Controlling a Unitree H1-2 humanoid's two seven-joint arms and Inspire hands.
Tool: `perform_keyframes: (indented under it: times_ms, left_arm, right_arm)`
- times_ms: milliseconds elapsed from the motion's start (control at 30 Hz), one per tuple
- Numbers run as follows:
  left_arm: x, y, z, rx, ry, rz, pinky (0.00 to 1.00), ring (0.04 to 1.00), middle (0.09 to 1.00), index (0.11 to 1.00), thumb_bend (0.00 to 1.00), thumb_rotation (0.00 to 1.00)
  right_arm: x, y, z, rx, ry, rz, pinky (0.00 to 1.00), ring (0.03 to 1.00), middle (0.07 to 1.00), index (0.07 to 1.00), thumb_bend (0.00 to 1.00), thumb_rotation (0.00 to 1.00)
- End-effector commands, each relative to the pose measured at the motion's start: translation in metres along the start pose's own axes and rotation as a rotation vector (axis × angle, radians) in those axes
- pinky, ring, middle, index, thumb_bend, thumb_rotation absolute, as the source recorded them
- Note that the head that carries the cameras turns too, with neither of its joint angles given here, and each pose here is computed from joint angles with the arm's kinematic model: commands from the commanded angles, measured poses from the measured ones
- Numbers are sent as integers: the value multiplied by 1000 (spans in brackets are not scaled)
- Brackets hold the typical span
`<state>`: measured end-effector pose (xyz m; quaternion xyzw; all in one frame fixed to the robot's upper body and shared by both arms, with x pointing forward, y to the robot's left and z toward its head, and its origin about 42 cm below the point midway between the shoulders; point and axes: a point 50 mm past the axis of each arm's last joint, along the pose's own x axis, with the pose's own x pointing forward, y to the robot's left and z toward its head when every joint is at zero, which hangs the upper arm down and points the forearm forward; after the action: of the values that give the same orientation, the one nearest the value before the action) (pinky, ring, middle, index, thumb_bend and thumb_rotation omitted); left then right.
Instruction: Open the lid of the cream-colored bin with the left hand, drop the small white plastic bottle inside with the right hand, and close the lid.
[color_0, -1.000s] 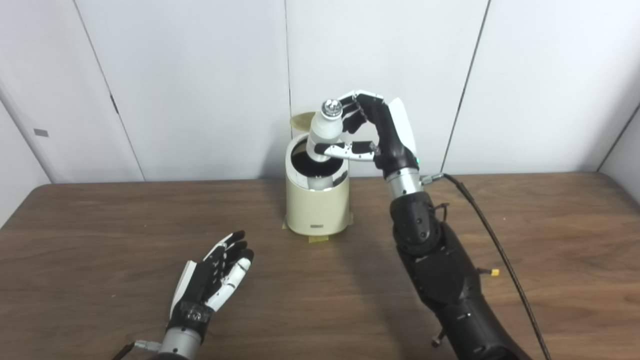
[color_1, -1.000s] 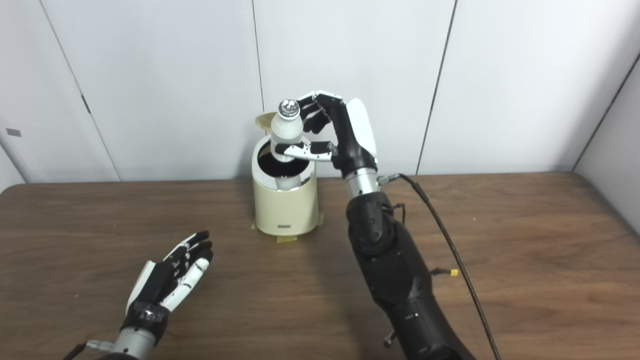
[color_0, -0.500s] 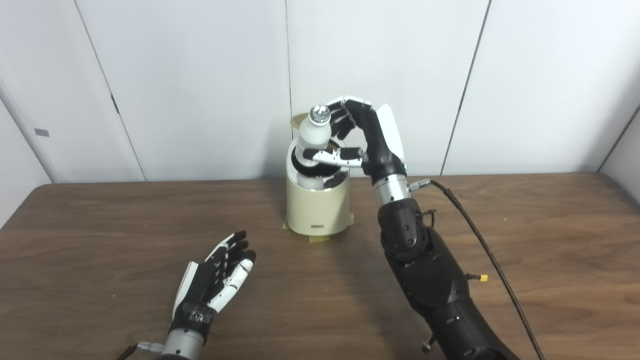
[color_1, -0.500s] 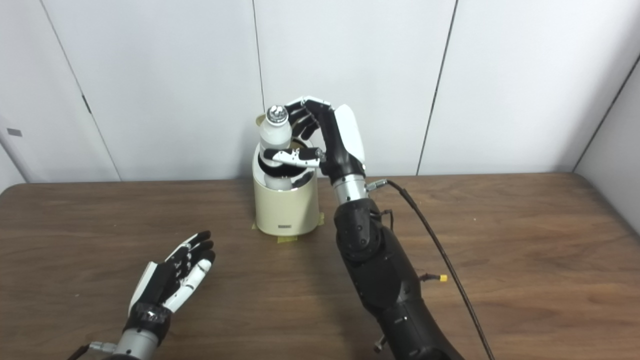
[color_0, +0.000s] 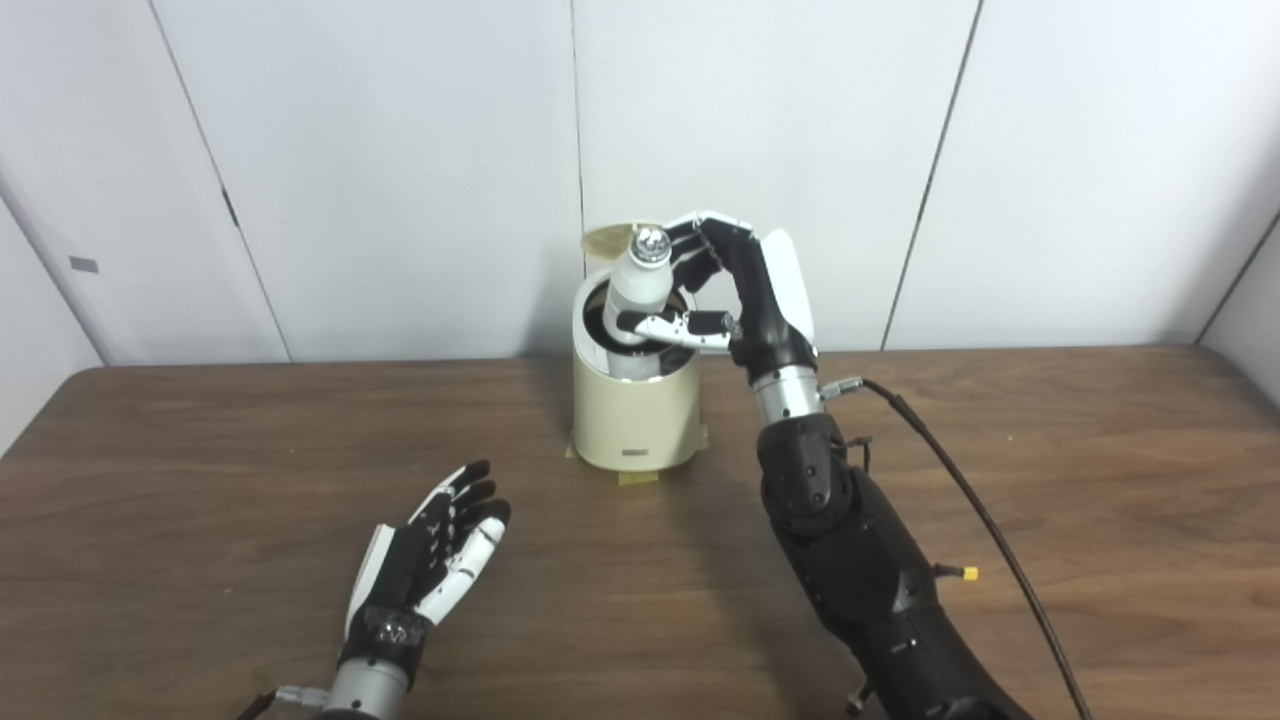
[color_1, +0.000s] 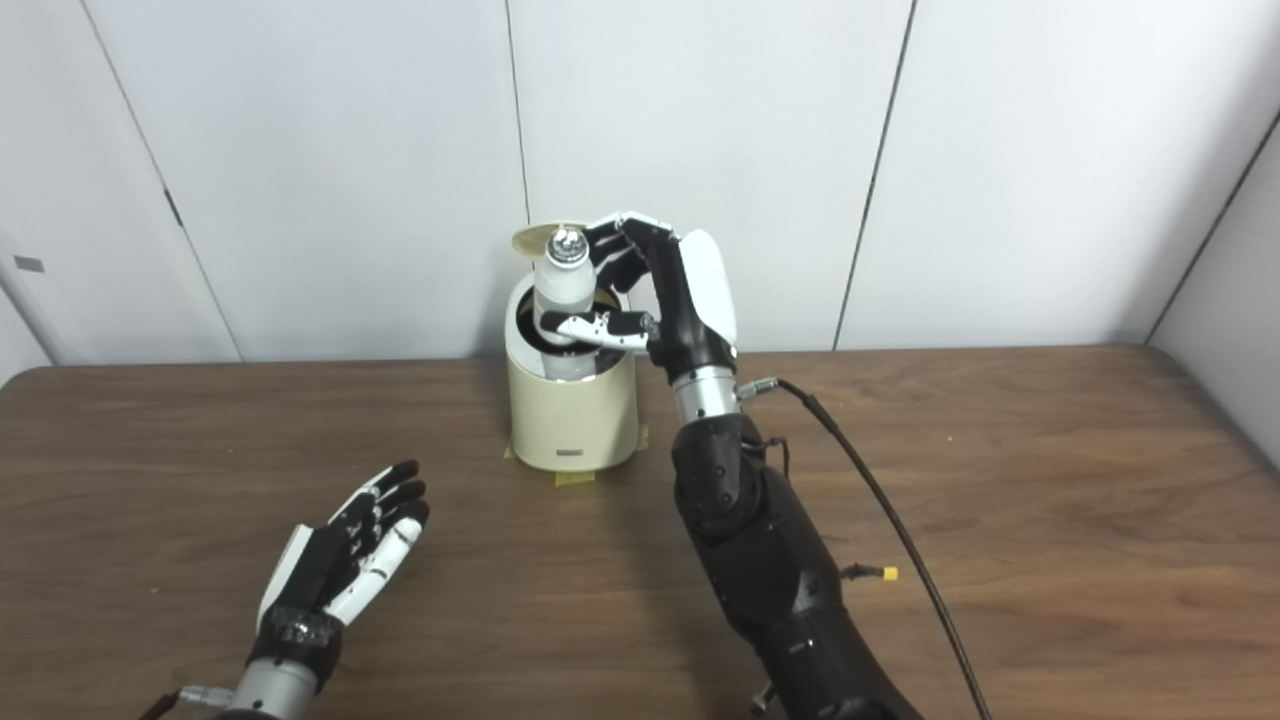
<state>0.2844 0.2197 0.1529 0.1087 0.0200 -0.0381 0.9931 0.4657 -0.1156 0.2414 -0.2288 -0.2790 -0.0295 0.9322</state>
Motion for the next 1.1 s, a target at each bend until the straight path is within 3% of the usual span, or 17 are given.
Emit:
perform_keyframes:
  times_ms: [0, 333, 400, 433, 500, 733, 767, 800, 900, 1067]
  left_arm:
    - [0, -3, 6, -14, -21, -5, 853, 876, 889, 924, 526, 587]
    - [0, -3, 5, -31, -27, -4, 857, 872, 886, 922, 515, 557]
    - [0, -4, 5, -32, -27, -1, 857, 876, 883, 920, 520, 560]
    - [0, -4, 5, -28, -27, 0, 850, 875, 884, 920, 521, 557]
    - [-1, -4, 5, -27, -27, 2, 861, 879, 884, 921, 534, 566]
    - [-2, -4, 6, -15, -20, 14, 863, 869, 876, 921, 516, 557]
    - [-2, -4, 6, -11, -19, 16, 872, 873, 875, 922, 516, 563]
    - [-3, -4, 6, -9, -22, 16, 876, 873, 874, 922, 512, 566]
    - [-2, -5, 5, -7, -37, 16, 861, 860, 868, 931, 506, 553]
    - [-2, -5, 4, -13, -30, 16, 854, 862, 869, 940, 484, 533]
  right_arm:
    - [19, -10, 18, 11, -80, -44, 380, 428, 485, 505, 503, 0]
    - [16, -9, 12, -57, -70, 26, 347, 452, 518, 507, 501, 0]
    - [16, -9, 12, -80, -72, 46, 419, 455, 529, 482, 515, 0]
    - [16, -9, 12, -91, -75, 57, 443, 518, 535, 474, 519, 0]
    - [15, -9, 11, -105, -75, 71, 486, 597, 635, 488, 523, 106]
    - [14, -10, 12, -166, -52, 93, 552, 690, 724, 494, 524, 138]
    - [13, -10, 12, -176, -50, 96, 557, 703, 740, 578, 705, 122]
    - [13, -9, 12, -185, -49, 100, 562, 715, 755, 636, 816, 115]
    - [12, -9, 12, -201, -51, 106, 572, 735, 779, 691, 890, 106]
    - [11, -9, 11, -199, -45, 112, 573, 740, 781, 695, 905, 90]
